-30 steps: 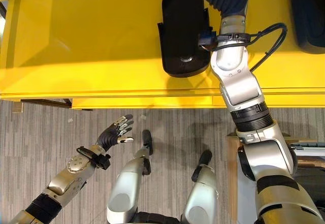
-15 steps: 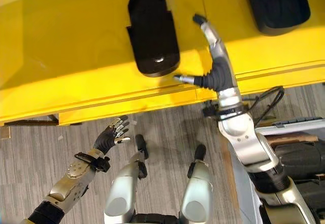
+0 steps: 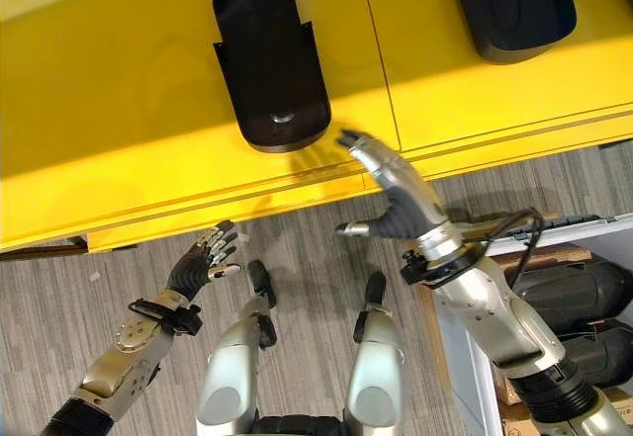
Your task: Move parts from the plastic box to the shelf.
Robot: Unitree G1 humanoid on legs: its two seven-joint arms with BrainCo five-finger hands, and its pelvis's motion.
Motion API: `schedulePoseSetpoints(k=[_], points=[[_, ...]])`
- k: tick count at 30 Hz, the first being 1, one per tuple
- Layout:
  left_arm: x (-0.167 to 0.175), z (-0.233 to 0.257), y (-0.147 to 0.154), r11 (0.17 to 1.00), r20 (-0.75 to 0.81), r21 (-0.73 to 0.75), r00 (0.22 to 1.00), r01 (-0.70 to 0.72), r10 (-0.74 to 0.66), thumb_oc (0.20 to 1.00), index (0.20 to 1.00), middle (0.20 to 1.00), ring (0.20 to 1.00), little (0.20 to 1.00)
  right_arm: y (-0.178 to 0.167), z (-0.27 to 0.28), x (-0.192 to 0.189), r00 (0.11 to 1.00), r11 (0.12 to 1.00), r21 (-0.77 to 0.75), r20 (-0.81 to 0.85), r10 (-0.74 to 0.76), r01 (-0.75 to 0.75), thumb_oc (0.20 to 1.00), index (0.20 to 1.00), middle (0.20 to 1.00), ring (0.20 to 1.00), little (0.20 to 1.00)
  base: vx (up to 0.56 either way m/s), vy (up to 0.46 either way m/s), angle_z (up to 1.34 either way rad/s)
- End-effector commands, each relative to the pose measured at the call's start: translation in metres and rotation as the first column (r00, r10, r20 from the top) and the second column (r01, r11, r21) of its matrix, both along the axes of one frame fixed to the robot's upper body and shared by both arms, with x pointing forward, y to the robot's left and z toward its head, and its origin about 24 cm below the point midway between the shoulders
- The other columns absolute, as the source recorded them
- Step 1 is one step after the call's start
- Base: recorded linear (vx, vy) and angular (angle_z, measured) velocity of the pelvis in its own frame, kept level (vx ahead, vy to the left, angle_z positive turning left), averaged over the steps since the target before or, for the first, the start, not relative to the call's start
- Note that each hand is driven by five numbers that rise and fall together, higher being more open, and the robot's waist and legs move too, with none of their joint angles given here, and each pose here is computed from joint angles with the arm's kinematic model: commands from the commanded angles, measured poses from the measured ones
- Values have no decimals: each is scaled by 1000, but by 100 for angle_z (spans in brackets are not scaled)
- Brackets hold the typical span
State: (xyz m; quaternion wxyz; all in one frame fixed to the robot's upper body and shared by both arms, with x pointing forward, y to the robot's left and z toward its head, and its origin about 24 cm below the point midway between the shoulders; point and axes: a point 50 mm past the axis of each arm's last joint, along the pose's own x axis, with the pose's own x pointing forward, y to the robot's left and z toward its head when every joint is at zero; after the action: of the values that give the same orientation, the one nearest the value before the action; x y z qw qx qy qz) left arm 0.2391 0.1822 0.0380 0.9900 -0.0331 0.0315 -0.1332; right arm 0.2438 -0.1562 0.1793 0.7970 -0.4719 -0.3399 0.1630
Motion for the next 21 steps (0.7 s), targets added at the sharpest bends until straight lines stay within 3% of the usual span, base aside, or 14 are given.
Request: schedulePoseSetpoints(k=[1, 9, 21], points=[[-5, 20, 9, 1000, 89, 10, 996, 16, -17, 1000, 1000, 1000, 1000, 1000, 14, 16, -4, 989, 992, -109, 121, 82, -69, 1000, 1000, 1000, 1000, 1000, -1, -64, 4], [-1, 22, 13, 996, 75, 69, 995, 59, -64, 1000, 1000, 1000, 1000, 1000, 32, 12, 15, 988, 937, -340, 93, 120, -82, 1000, 1000, 1000, 1000, 1000, 6, -77, 9], [2, 23, 14, 991, 54, 100, 994, 87, -92, 1000, 1000, 1000, 1000, 1000, 41, 7, 35, 998, 903, -429, 39, 59, -36, 1000, 1000, 1000, 1000, 1000, 12, -31, 8]])
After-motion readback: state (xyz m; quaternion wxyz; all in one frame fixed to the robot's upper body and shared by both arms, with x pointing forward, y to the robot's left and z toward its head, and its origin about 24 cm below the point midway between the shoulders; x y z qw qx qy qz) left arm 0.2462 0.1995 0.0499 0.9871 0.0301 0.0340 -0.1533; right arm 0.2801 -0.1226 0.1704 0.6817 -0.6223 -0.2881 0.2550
